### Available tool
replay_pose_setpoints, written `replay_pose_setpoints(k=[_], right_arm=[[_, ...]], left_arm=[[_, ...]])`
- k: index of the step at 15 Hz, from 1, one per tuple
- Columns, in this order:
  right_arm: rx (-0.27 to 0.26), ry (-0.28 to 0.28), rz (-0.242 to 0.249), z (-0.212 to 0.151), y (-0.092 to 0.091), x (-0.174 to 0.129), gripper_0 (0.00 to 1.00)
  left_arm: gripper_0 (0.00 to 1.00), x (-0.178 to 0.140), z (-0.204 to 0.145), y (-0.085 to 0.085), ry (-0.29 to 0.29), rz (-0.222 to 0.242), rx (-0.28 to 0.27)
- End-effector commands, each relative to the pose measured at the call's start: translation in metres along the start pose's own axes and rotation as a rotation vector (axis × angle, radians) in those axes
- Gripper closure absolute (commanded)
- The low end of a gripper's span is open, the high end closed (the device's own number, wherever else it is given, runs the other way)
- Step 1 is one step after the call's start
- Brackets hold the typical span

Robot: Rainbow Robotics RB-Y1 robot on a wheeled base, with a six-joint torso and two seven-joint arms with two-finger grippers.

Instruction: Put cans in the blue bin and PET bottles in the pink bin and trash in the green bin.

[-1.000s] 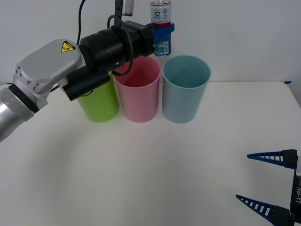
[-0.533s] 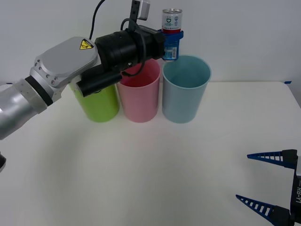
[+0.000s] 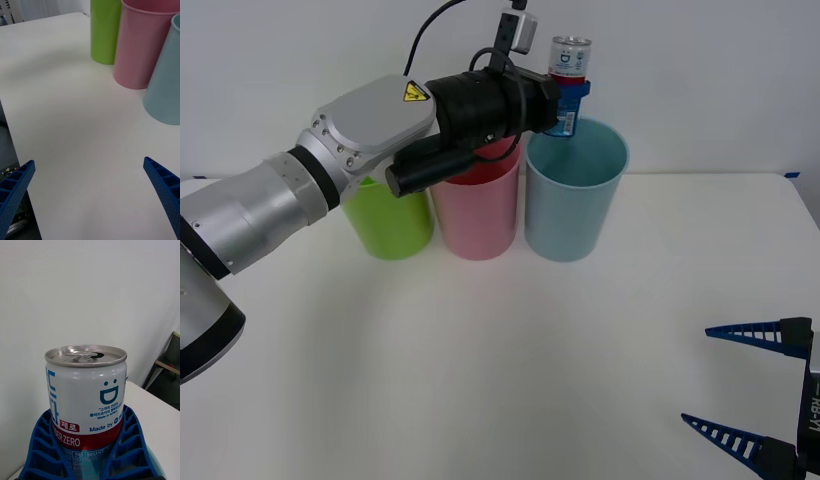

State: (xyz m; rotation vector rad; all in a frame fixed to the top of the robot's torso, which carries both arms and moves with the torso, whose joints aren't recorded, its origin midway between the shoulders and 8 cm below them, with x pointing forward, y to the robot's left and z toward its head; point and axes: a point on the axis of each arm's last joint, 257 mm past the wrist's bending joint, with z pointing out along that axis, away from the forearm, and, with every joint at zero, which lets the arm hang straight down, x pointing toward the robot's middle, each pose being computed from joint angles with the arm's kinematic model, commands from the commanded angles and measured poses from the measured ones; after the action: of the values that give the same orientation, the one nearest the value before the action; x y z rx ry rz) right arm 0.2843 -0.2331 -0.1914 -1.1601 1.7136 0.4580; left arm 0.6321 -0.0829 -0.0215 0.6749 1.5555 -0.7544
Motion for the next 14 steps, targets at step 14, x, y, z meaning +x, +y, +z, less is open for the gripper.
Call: replay_pose_setpoints(k=[14], right_arm=[[0.000, 0.000, 0.000, 0.000, 0.000, 0.000, 0.00]], left_arm=[[1.00, 0.008, 0.003, -0.009, 0.033, -0.010, 0.019]])
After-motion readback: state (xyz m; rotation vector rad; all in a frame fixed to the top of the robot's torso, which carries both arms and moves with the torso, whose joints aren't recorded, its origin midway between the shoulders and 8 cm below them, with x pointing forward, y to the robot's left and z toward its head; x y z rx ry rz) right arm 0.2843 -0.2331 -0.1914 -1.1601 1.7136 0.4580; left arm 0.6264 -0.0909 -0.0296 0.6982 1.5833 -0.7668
